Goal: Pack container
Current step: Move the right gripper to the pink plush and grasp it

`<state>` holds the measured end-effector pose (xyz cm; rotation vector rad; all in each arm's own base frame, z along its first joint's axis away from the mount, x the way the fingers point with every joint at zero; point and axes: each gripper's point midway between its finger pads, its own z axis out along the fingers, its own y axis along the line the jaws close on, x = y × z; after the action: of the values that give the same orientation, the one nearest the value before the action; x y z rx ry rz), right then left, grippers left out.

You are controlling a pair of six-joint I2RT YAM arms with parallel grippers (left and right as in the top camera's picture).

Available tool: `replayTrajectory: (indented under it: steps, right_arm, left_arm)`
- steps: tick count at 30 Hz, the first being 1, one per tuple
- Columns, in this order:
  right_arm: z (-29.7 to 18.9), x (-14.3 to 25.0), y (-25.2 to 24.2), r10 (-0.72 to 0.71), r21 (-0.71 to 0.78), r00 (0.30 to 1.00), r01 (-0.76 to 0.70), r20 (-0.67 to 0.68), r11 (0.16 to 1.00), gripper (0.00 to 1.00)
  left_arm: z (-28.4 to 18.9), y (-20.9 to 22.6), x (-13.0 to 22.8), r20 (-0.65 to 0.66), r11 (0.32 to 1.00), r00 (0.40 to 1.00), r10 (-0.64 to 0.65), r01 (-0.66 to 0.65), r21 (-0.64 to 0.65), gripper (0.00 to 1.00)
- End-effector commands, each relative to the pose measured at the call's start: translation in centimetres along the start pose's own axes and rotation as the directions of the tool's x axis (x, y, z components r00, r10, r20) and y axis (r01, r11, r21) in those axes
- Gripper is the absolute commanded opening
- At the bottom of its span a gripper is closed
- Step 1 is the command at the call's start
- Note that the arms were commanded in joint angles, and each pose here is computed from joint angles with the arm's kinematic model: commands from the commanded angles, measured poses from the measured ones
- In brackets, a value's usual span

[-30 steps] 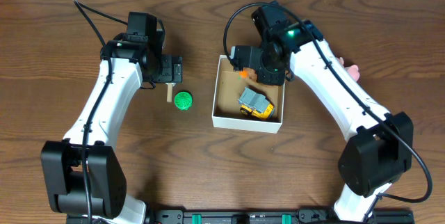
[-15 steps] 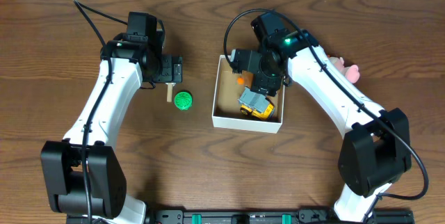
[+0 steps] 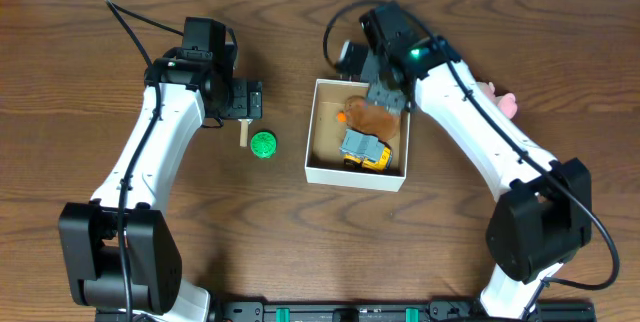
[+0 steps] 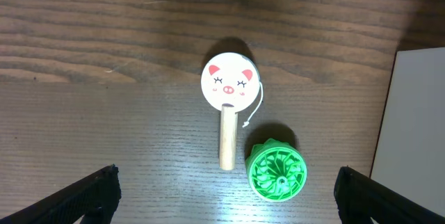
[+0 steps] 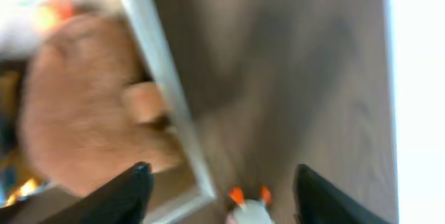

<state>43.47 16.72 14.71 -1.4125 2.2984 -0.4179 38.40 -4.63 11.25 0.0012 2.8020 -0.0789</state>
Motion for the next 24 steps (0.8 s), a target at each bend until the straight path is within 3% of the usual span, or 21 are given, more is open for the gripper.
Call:
replayTrajectory:
  steps: [1, 3, 6, 11, 15, 24]
  right_arm:
    - [-3.1, 1.4, -5.7, 0.313, 0.183, 0.950, -0.308, 0.004, 0.934, 0.59]
    - [-4.0, 2.5, -7.6, 0.466, 0.199, 0.884, -0.462, 0.029, 0.864, 0.69]
    - [-4.6, 5.3, -10.0, 0.651, 0.216, 0.758, -0.642, 0.040, 0.735, 0.69]
    - [-3.6, 11.4, -12.1, 0.726, 0.231, 0.686, -0.701, -0.039, 0.675, 0.88]
    - [-2.7, 15.9, -12.8, 0.694, 0.208, 0.710, -0.666, -0.120, 0.717, 0.99]
    - [1.7, 22.6, -11.4, 0.640, -0.045, 0.753, -0.652, -0.152, 0.756, 0.99]
  left_arm:
    - [-0.2, 0.1, -0.6, 0.011, 1.000, 1.000, 0.009, -0.009, -0.001, 0.98]
    - [-0.2, 0.1, -0.6, 0.011, 1.000, 1.000, 0.009, -0.009, -0.001, 0.98]
    - [-0.2, 0.1, -0.6, 0.011, 1.000, 1.000, 0.009, -0.009, -0.001, 0.98]
    - [-0.2, 0.1, -0.6, 0.011, 1.000, 1.000, 0.009, -0.009, -0.001, 0.98]
    - [-0.2, 0.1, -0.6, 0.011, 1.000, 1.000, 0.009, -0.009, -0.001, 0.98]
    - [-0.2, 0.1, -0.6, 0.011, 1.000, 1.000, 0.009, -0.009, -0.001, 0.98]
